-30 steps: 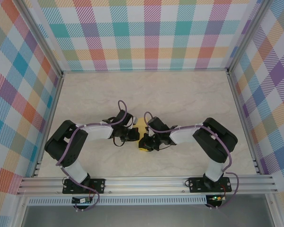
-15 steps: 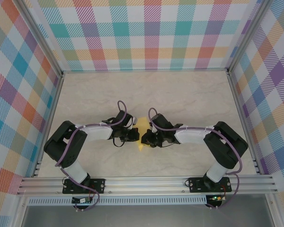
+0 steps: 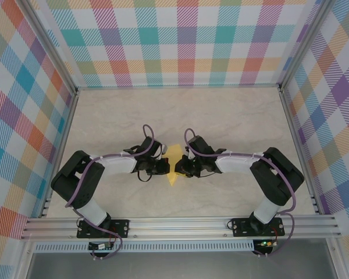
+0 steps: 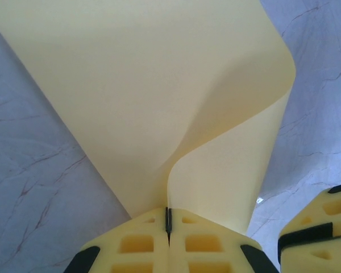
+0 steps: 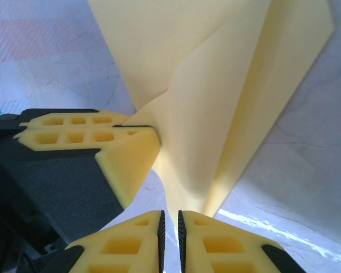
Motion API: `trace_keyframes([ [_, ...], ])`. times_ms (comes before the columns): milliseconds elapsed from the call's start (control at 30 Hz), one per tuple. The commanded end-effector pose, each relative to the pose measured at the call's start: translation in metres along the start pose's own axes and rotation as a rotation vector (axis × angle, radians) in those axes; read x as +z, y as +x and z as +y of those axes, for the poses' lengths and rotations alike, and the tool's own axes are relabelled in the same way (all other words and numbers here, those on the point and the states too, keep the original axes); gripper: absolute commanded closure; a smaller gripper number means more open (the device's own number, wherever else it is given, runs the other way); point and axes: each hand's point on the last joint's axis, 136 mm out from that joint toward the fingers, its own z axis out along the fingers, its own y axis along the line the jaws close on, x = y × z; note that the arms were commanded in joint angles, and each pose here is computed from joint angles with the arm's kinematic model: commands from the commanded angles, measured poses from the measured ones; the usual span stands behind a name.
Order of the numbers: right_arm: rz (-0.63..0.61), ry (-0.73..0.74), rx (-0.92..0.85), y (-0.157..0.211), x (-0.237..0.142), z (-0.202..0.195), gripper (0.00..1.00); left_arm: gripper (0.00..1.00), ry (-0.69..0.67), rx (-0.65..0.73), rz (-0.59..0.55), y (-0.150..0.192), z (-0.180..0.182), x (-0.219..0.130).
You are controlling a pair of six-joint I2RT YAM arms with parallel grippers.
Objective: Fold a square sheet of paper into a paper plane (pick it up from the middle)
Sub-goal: Third fold the triangle at the center of the table.
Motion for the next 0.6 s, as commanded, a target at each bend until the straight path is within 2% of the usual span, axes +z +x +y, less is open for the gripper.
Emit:
trace_keyframes([
  [0, 0.044, -0.041, -0.044, 0.007, 0.005, 0.014, 0.83, 0.99, -0.015, -0.028, 0.015, 0.004, 0.008, 0.004],
  [567, 0.061, -0.018, -0.032, 0.016, 0.011, 0.004, 0.84, 0.97, 0.039, 0.007, -0.030, -0.006, -0.008, -0.007],
])
